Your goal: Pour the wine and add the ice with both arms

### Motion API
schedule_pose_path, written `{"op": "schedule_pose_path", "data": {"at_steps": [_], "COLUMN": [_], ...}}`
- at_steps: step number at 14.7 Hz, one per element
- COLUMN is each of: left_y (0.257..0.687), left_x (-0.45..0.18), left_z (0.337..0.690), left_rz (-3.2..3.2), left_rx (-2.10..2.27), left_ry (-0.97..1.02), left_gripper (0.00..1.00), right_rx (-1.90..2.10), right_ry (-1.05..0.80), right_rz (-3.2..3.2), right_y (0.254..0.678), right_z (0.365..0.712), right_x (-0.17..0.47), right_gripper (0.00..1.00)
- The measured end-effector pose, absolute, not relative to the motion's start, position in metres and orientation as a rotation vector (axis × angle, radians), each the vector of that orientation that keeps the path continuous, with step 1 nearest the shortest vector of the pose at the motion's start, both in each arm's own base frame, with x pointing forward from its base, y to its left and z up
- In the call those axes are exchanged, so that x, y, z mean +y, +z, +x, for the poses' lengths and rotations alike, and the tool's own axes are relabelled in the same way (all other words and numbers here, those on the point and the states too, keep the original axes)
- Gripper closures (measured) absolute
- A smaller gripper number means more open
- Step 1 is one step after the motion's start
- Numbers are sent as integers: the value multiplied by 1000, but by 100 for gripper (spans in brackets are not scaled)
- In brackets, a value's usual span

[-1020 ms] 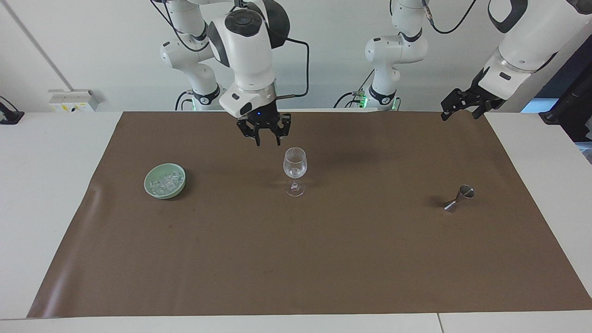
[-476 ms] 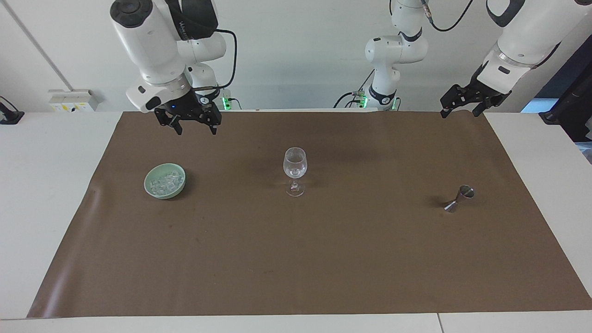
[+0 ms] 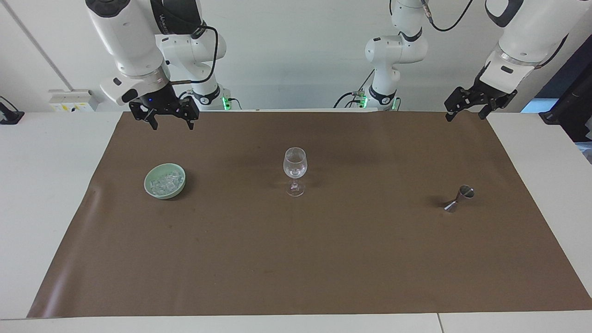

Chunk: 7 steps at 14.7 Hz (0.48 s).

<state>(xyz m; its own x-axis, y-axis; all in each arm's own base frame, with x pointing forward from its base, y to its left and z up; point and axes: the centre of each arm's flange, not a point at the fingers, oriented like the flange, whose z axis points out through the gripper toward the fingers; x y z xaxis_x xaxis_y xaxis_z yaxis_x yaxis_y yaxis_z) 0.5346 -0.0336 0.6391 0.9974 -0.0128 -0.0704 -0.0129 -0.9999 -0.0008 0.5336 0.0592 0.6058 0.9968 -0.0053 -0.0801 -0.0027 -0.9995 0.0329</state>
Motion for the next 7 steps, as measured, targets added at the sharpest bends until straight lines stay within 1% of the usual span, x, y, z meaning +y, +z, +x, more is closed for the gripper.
{"op": "schedule_pose_path", "data": {"at_steps": [3,7], "left_y": [637,636], "left_x": [-34,-32], "left_z": [535,535], "left_rz": [-3138,-3138], "left_rx": [20,16], "left_ry": [109,113], "left_gripper": [0,0], "right_rx": [-41,-114], "right_ry": [-106,-70], "right_rz": [3110,3114], "right_y": [612,619], "right_z": [532,534], "right_x": [47,12], "right_gripper": [0,0]}}
